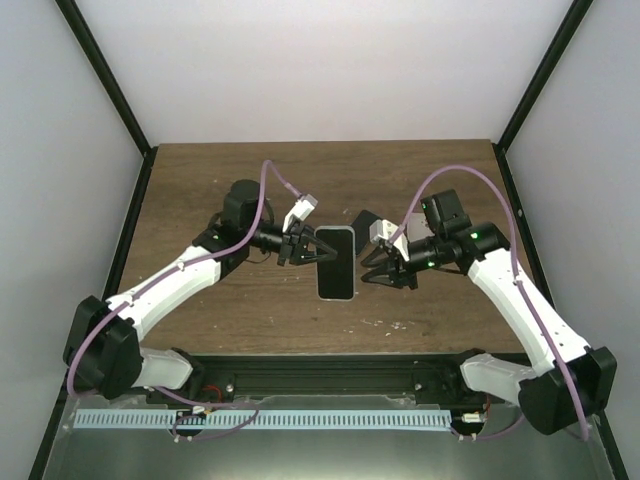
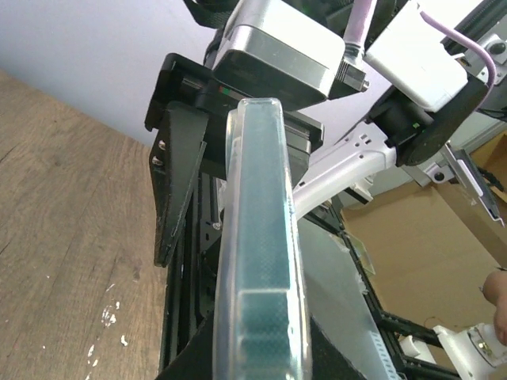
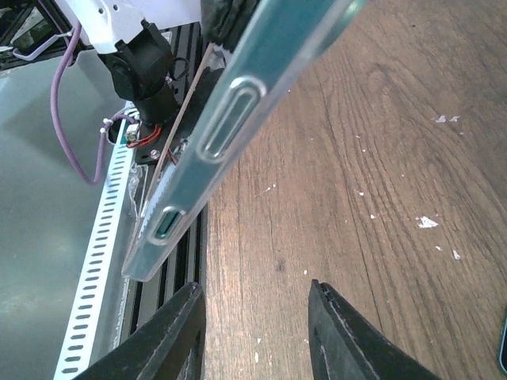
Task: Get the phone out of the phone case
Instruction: Remove the phone case from the phone.
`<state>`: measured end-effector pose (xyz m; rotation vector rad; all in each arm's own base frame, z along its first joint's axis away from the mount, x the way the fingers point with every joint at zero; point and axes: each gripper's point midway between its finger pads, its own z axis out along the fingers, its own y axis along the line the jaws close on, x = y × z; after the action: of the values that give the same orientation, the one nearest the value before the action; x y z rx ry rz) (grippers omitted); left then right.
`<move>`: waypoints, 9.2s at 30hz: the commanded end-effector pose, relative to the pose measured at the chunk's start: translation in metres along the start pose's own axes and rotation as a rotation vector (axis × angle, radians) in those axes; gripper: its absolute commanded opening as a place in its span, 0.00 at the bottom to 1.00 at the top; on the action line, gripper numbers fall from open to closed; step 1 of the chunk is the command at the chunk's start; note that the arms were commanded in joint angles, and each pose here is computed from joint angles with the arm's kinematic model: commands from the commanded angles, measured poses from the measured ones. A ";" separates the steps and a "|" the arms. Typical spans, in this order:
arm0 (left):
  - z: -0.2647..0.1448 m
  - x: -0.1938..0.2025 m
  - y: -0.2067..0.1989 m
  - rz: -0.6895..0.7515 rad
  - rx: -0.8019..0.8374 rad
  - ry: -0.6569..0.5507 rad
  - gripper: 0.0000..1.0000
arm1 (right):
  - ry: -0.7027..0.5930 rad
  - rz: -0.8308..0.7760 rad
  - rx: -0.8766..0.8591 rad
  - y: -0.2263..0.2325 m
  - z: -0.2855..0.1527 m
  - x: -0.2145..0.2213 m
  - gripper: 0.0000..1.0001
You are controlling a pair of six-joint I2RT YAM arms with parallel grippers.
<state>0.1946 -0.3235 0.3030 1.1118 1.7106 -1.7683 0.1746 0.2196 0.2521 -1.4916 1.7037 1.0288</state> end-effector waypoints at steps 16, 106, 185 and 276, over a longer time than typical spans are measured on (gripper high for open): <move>-0.011 -0.015 -0.013 0.102 -0.026 -0.052 0.00 | 0.047 -0.074 -0.208 0.050 0.025 -0.016 0.36; -0.032 -0.027 0.006 0.052 -0.149 -0.121 0.00 | 0.080 -0.059 0.039 0.008 0.043 -0.015 0.28; 0.016 0.018 -0.029 -0.062 0.192 0.100 0.00 | -0.222 0.177 0.353 -0.120 -0.018 -0.096 0.56; 0.031 0.129 0.175 0.430 -1.532 0.343 0.44 | -0.234 1.162 0.235 -0.109 0.085 0.101 0.01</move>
<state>0.2285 -0.3639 0.0859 0.9205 2.0615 0.0545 0.2696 0.2261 0.0832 -0.0033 2.4736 1.2633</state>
